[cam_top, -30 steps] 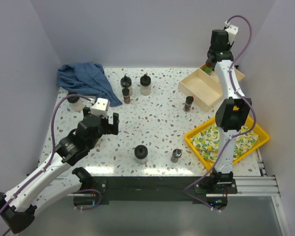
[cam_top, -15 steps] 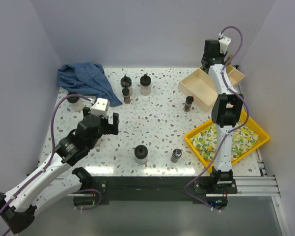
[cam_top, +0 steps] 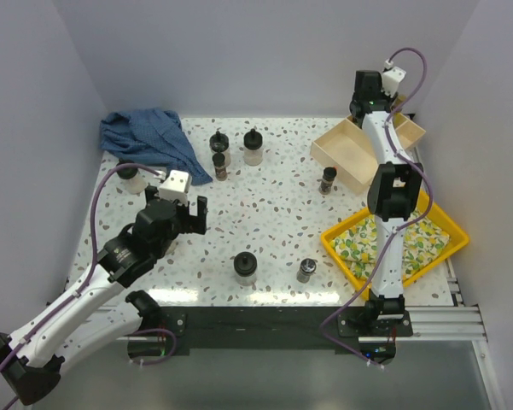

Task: Organize the condiment bottles
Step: Place the bottle in the storage box.

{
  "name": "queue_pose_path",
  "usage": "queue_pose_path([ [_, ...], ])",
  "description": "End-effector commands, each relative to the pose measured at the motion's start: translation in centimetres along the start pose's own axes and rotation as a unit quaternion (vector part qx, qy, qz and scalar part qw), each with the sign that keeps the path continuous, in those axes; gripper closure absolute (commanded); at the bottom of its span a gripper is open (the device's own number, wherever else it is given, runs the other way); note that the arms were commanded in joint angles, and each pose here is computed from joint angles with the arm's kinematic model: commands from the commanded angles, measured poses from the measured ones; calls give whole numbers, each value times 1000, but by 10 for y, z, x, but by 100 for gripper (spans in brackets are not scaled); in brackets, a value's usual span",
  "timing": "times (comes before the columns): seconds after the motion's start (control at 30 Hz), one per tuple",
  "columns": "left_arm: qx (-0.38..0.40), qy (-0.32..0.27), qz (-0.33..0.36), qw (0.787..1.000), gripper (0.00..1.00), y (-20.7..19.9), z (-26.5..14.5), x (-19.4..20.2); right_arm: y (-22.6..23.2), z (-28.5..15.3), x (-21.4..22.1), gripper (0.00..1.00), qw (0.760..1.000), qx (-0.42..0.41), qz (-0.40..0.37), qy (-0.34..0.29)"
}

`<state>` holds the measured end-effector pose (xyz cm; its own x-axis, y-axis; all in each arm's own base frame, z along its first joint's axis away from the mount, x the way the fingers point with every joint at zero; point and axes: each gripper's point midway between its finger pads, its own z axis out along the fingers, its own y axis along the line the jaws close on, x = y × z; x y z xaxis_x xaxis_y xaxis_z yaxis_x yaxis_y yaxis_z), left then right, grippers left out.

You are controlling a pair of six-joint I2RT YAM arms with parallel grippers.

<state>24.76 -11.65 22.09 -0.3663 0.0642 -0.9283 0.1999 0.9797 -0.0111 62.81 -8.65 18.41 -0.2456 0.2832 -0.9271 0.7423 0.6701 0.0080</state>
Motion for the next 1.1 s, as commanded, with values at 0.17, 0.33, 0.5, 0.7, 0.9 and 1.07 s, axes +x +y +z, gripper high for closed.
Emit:
queue_pose_path([
  [0.17,0,-17,-16,1000,1,-2,2,-8,-9,-7,-44,100,994,28,97,-47],
  [0.33,0,-18,-16,1000,1,-2,2,-8,-15,7,-25,100,991,27,130,-10],
  [0.5,0,-16,-16,1000,1,-2,3,-8,-26,21,-21,100,990,33,138,-8],
  [0.7,-1,-15,-15,1000,1,-2,5,-7,-24,29,-14,73,991,27,129,-4],
  [0.9,-5,-13,-13,1000,1,-2,5,-6,-25,38,-8,71,992,24,125,1],
  [1.07,-5,-11,-11,1000,1,-2,6,-5,-21,44,-4,62,992,15,124,4],
])
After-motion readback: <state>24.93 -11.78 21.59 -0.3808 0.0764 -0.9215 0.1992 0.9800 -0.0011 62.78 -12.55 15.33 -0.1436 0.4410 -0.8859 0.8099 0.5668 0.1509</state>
